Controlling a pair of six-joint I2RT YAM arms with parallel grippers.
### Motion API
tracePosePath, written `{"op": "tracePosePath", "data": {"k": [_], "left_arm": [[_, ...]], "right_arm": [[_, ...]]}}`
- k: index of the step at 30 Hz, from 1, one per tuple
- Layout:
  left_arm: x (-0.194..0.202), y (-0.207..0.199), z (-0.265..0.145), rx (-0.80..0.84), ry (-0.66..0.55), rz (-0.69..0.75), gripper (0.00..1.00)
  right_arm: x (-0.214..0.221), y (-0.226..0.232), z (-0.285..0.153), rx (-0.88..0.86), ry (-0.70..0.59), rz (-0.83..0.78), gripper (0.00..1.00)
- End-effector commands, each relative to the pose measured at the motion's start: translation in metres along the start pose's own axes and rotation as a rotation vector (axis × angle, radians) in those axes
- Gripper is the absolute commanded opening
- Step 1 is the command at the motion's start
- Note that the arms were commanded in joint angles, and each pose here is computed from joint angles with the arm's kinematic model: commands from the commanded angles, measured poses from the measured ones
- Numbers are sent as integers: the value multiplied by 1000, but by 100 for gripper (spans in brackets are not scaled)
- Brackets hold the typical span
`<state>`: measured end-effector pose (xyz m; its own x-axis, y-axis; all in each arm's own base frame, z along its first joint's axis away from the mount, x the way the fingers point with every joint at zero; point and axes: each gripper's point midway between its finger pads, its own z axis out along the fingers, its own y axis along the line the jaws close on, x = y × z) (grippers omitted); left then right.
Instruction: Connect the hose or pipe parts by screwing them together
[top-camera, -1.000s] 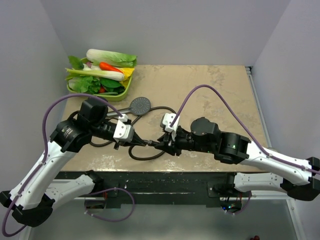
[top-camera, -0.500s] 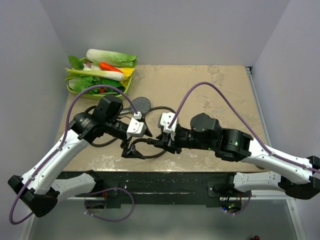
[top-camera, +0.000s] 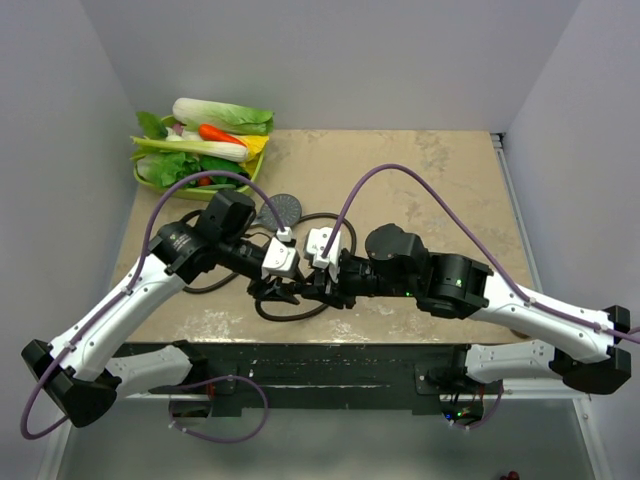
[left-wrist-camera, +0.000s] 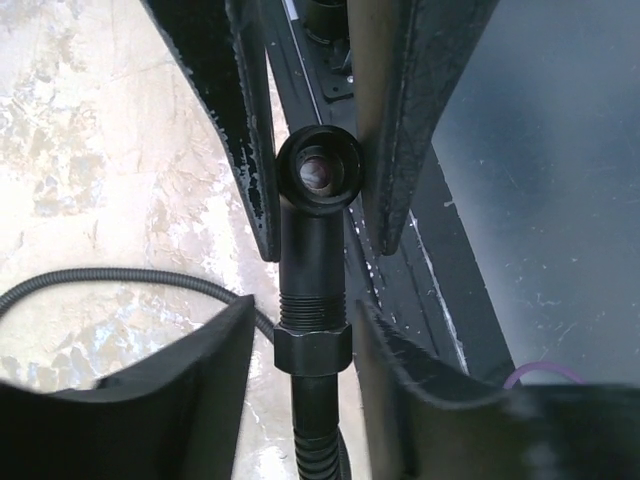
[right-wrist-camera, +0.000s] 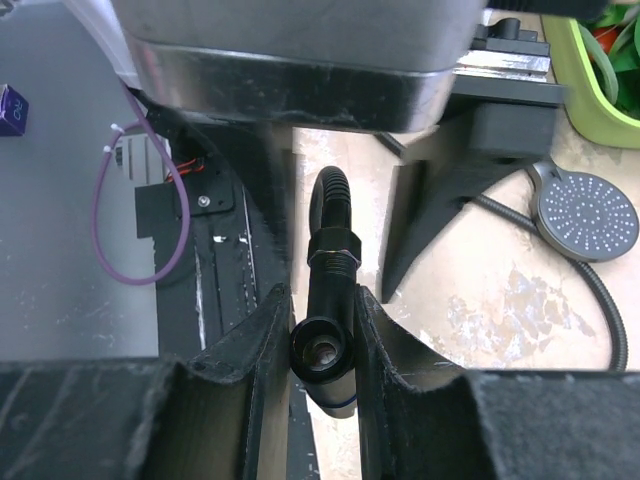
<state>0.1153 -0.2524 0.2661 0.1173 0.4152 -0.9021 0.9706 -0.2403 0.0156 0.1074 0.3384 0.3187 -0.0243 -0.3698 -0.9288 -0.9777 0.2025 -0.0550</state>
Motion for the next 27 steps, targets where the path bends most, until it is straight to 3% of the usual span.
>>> {"op": "tracePosePath", "data": {"k": [1, 3, 7, 10, 11, 12, 13, 14, 15, 19, 27], "left_arm": [[-10, 0, -2, -3, -20, 73, 41], [-8, -2, 0, 5, -13, 71, 27], [-8, -2, 1, 6, -9, 71, 16], [-10, -2, 1, 1, -9, 73, 0], [-10, -1, 1, -3, -7, 67, 0], [-10, -1, 1, -3, -9, 68, 0], [-11, -2, 1, 2, -10, 66, 0], [-11, -3, 1, 0, -13, 59, 0], [-11, -3, 1, 3, -16, 53, 0], [-16, -7, 1, 14, -40, 34, 0], [-35, -8, -2, 22, -101, 7, 0]], "right_arm": [[-38, 0, -11, -5, -121, -29, 0], [-40, 0, -11, -2, -122, -31, 0], [-41, 0, -11, -1, -128, -27, 0], [-45, 1, -11, -8, -146, -12, 0], [-44, 2, -10, -9, -144, -5, 0], [-42, 0, -11, 2, -135, 2, 12], [-38, 0, -12, 7, -125, 10, 31], [-31, -2, -12, 17, -114, 5, 87], [-28, 0, -14, 7, -113, -23, 98], [-33, -1, -39, 22, -200, -110, 99], [-11, 3, -39, -12, -130, -188, 95]]}}
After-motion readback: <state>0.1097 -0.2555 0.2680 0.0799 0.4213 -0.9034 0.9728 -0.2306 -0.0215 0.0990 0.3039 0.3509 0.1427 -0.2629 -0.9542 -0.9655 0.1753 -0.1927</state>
